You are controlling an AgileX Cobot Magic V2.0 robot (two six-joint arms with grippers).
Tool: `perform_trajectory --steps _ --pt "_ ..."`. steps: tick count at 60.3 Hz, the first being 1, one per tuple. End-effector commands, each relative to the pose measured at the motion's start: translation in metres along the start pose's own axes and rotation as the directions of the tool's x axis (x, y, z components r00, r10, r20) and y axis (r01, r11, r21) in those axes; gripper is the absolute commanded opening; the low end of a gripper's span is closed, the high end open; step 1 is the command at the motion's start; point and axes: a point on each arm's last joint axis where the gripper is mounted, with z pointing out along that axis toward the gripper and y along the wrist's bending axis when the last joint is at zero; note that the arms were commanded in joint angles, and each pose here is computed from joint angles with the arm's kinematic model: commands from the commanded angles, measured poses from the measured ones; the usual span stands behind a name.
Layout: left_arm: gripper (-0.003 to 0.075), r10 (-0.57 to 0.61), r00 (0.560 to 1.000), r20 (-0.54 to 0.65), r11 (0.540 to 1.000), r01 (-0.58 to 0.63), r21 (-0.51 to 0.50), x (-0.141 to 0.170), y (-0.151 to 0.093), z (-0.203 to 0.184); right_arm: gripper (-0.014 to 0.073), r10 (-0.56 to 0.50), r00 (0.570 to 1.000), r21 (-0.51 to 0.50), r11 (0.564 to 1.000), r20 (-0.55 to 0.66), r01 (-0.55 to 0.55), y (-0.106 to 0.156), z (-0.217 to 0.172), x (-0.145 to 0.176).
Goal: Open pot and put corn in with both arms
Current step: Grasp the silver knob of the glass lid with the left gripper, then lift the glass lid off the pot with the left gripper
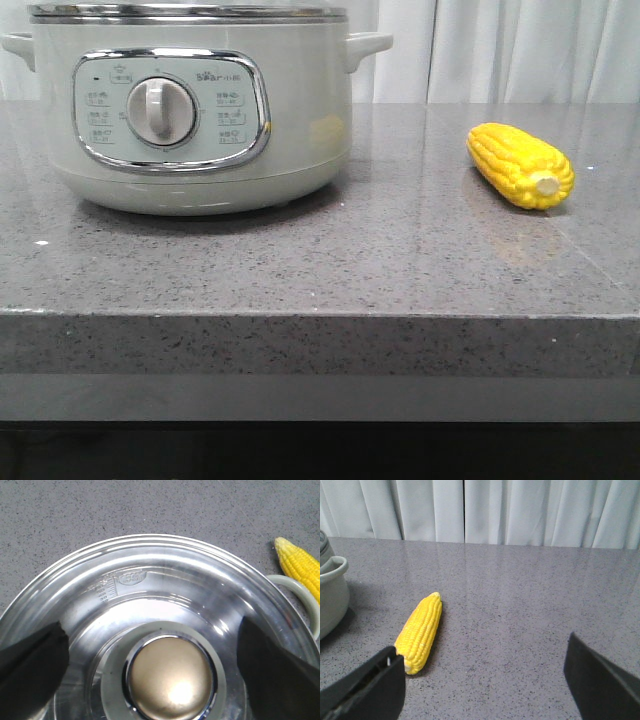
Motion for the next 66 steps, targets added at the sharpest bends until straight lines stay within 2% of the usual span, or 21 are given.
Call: perform_trajectory --steps 1,13,23,44,66 --pt "0.0580 0.000 0.990 0.138 1.000 0.000 0.000 -0.017 -0.007 -0.029 0.0653 -0.018 0.995 0.012 1.000 0.103 0.016 -0.001 -0.001 -0.018" --pt "0.0395 0.000 0.990 0.138 1.000 0.000 0.000 -0.017 -0.007 -0.029 0.0653 -0.018 0.995 0.012 1.000 0.103 0.016 -0.001 -0.001 -0.018" --pt "0.0304 0.000 0.990 0.138 1.000 0.000 0.000 -0.017 -0.007 -0.029 0.0653 -0.018 0.995 0.012 1.000 0.103 0.016 -0.001 -0.001 -0.018" --pt "0.0226 0.002 0.989 0.148 1.000 -0.002 -0.001 -0.019 -0.008 -0.032 0.0653 -0.018 0.995 0.012 1.000 0.103 0.016 -0.001 -0.001 -0.018" --pt "0.0207 0.030 0.962 0.272 1.000 -0.028 -0.009 -0.040 -0.014 -0.082 0.0653 -0.018 0.995 0.012 1.000 0.103 0.016 -0.001 -0.001 -0.018"
